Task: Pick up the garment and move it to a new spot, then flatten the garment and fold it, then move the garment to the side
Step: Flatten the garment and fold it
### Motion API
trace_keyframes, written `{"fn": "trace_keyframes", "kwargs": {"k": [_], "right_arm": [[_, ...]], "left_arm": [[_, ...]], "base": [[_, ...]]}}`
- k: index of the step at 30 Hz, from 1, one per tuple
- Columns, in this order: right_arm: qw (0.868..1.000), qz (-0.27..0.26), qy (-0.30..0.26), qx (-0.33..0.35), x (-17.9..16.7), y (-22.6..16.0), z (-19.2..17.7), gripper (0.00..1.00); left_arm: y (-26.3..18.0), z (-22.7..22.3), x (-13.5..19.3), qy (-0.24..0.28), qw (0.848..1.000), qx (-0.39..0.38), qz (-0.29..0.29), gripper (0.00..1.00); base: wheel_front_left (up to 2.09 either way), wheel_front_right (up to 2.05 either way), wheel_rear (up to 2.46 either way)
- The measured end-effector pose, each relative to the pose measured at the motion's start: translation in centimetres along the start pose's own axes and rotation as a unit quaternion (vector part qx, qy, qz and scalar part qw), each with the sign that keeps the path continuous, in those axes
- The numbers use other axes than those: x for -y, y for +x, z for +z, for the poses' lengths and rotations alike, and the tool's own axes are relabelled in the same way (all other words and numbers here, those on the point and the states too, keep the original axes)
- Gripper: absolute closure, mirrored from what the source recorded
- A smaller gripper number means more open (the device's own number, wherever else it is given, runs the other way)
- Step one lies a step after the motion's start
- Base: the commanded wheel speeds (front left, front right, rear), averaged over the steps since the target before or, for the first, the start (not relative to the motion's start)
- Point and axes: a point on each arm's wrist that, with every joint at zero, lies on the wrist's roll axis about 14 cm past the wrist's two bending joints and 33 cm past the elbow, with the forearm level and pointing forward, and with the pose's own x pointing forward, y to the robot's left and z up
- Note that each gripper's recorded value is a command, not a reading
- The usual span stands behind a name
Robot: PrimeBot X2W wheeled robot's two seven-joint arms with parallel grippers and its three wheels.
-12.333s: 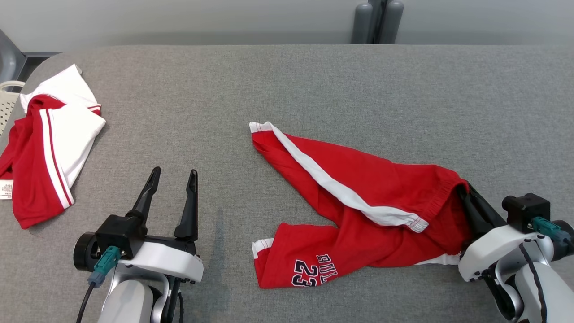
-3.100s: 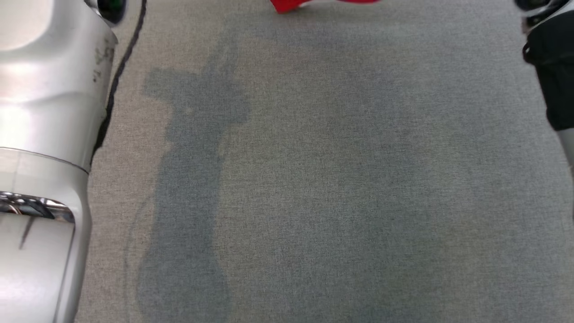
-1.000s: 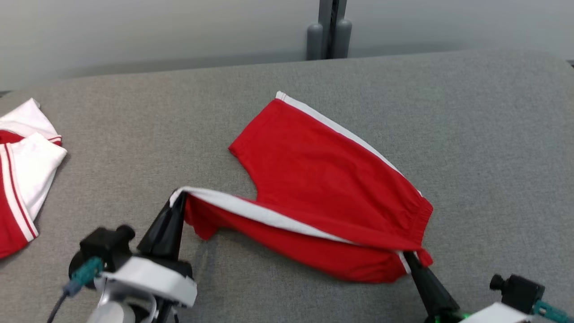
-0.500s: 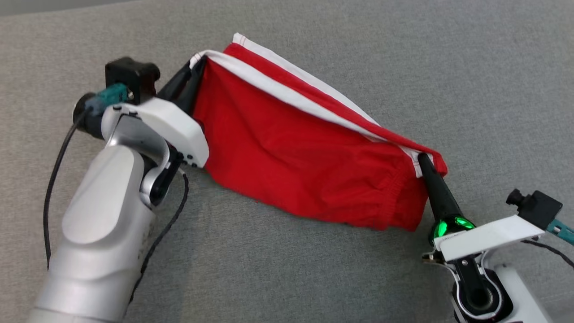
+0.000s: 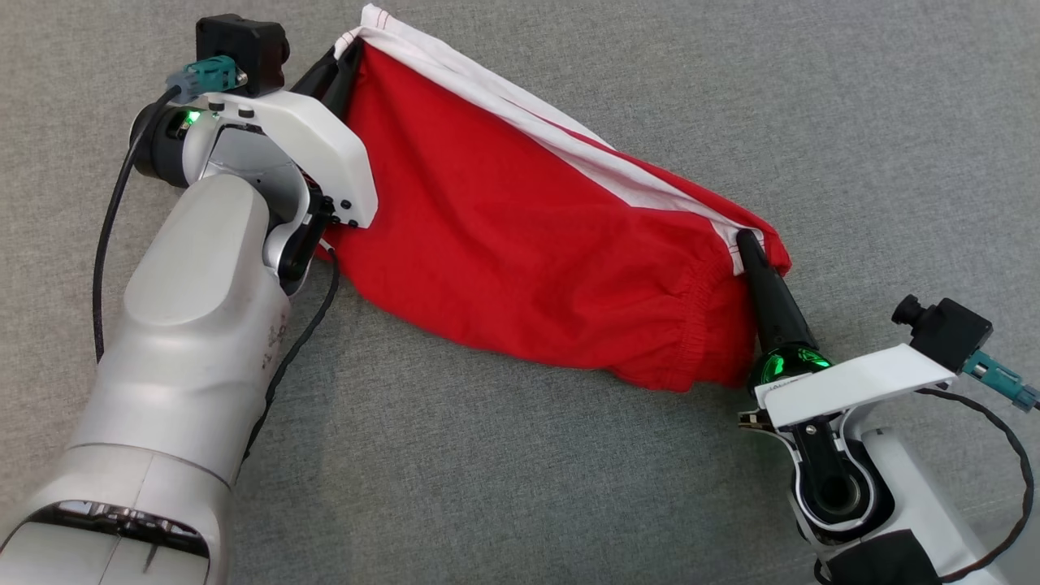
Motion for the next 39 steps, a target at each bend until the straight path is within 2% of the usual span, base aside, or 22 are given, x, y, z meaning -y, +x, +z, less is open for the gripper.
{"fn": "trace_keyframes", "kwargs": {"k": [1,2,3,4,5,8,11,16,20,24,26,27,29,36,39], "right_arm": [[1.0,0.0,-0.001,0.001,0.0,0.1,0.0,1.0],[1.0,0.0,-0.003,0.0,0.0,0.1,0.0,0.98],[1.0,0.001,-0.008,-0.001,0.0,0.1,-0.1,0.67],[1.0,0.002,-0.013,-0.002,0.0,0.1,-0.1,0.15],[1.0,0.004,-0.019,-0.002,-0.1,0.1,-0.2,0.0],[0.999,0.01,-0.049,0.0,-0.3,-0.2,0.0,0.0],[0.994,0.013,-0.106,-0.003,0.1,-1.0,0.5,0.0],[0.977,0.02,-0.213,0.013,0.4,-2.4,2.3,0.0],[0.963,0.026,-0.264,0.048,-0.3,-3.0,4.2,0.0],[0.943,0.03,-0.32,0.085,-1.2,-3.4,6.4,0.0],[0.933,0.032,-0.343,0.1,-1.7,-3.5,7.3,0.0],[0.933,0.032,-0.343,0.1,-1.7,-3.5,7.3,0.0],[0.919,0.035,-0.375,0.117,-2.5,-3.8,8.2,0.0],[0.902,0.025,-0.411,0.131,-2.6,-4.9,9.2,0.0],[0.899,0.021,-0.419,0.13,-2.5,-5.6,8.9,0.0]], "left_arm": [[0.1,-0.1,0.0,-0.003,1.0,-0.002,0.0,1.0],[0.3,-0.2,0.0,-0.004,1.0,-0.002,0.0,0.63],[0.4,-0.1,0.1,-0.008,1.0,0.0,0.0,0.06],[0.6,0.0,0.1,-0.011,1.0,0.006,-0.001,0.0],[0.7,0.0,0.2,-0.013,1.0,0.006,-0.001,0.0],[0.6,0.3,0.6,-0.02,1.0,0.018,-0.003,0.0],[0.2,0.9,0.8,-0.024,0.999,0.041,-0.001,0.0],[-1.5,1.3,0.3,-0.026,0.997,0.069,0.014,0.0],[-3.3,3.2,-0.9,-0.027,0.992,0.114,0.043,0.0],[-6.0,4.2,-2.1,-0.005,0.985,0.154,0.072,0.0],[-7.4,4.3,-2.3,0.004,0.982,0.168,0.086,0.0],[-7.4,4.3,-2.3,0.004,0.982,0.168,0.086,0.0],[-9.7,4.9,-3.1,0.015,0.975,0.19,0.112,0.0],[-14.2,3.0,-3.6,0.004,0.969,0.193,0.153,0.0],[-16.1,1.7,-4.1,0.003,0.969,0.182,0.17,0.0]], "base": [[0.0,0.0,0.0],[0.0,0.0,0.0],[0.0,0.0,0.0],[0.0,0.0,0.0],[0.0,0.0,0.0],[0.0,0.0,0.0],[0.0,0.0,0.0],[0.0,0.0,0.0],[0.0,0.0,0.0],[0.0,0.0,0.0],[0.0,0.0,0.0],[0.0,0.0,0.0],[0.0,0.0,0.0],[0.0,0.0,0.0],[0.0,0.0,0.0]]}}
